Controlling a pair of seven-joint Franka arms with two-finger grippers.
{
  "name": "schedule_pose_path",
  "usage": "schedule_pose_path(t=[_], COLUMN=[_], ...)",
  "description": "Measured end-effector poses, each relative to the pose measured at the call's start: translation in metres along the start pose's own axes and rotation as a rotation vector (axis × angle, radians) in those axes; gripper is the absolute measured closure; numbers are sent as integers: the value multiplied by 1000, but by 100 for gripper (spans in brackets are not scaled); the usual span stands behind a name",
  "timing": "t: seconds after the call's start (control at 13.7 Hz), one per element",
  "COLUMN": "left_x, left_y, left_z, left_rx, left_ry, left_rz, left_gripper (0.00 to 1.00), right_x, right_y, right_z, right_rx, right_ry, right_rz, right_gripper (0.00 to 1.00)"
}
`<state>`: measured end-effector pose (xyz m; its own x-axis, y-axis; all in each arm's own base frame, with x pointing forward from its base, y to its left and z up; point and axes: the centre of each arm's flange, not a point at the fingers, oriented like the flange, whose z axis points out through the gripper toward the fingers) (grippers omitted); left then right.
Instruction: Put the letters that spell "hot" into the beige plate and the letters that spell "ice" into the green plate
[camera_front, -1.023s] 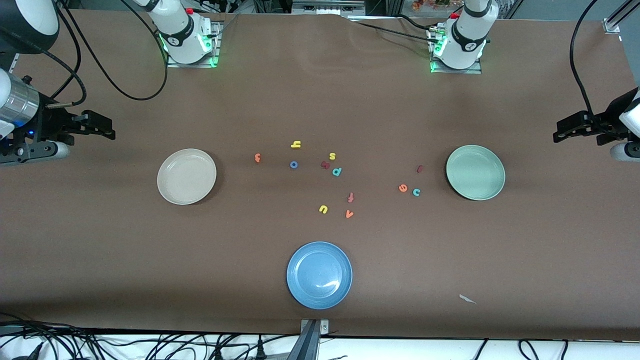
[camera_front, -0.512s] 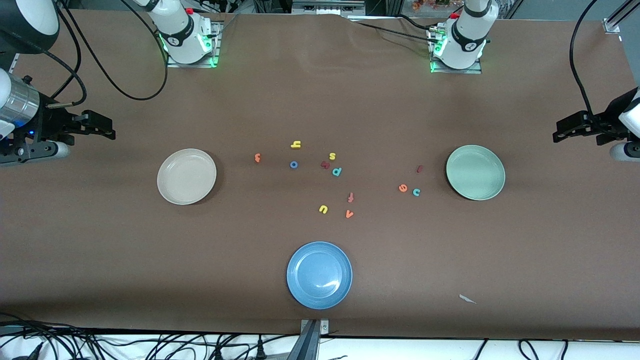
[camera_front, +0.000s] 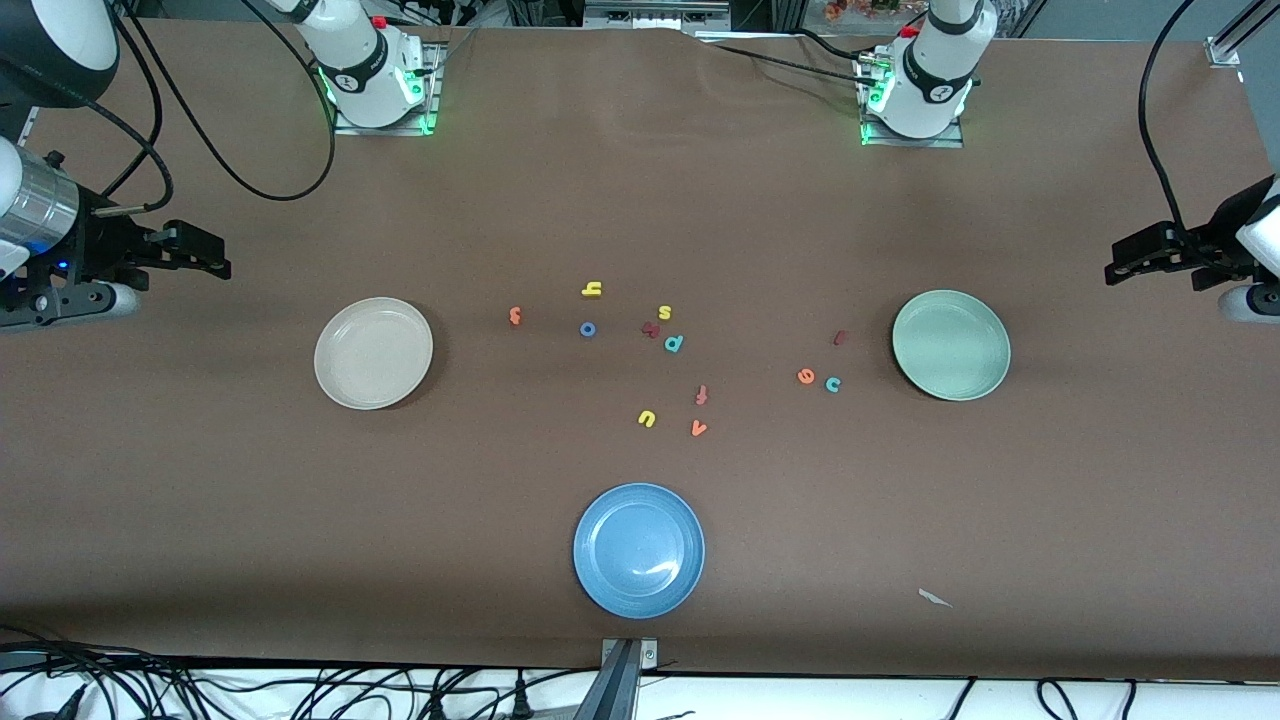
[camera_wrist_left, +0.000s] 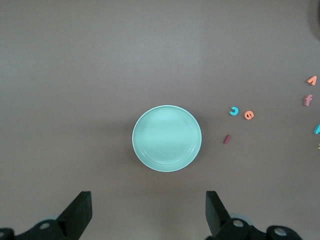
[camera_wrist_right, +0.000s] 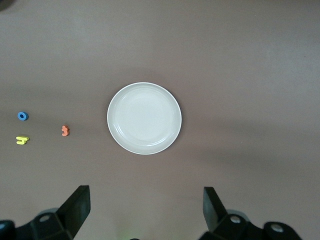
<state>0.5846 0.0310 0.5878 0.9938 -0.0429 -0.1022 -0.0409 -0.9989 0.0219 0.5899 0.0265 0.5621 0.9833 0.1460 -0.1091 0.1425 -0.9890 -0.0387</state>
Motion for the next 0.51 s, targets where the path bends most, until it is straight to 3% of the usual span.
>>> schedule_pose_path(t=[0.51], left_x=[0], left_y=[0], left_z=[1], left_rx=[0], left_ry=[-3], left_rz=[0], left_gripper=[0], right_x=[0], right_y=[0], right_z=[0], right_rx=[0], right_ry=[0], right_rz=[0], right_gripper=[0])
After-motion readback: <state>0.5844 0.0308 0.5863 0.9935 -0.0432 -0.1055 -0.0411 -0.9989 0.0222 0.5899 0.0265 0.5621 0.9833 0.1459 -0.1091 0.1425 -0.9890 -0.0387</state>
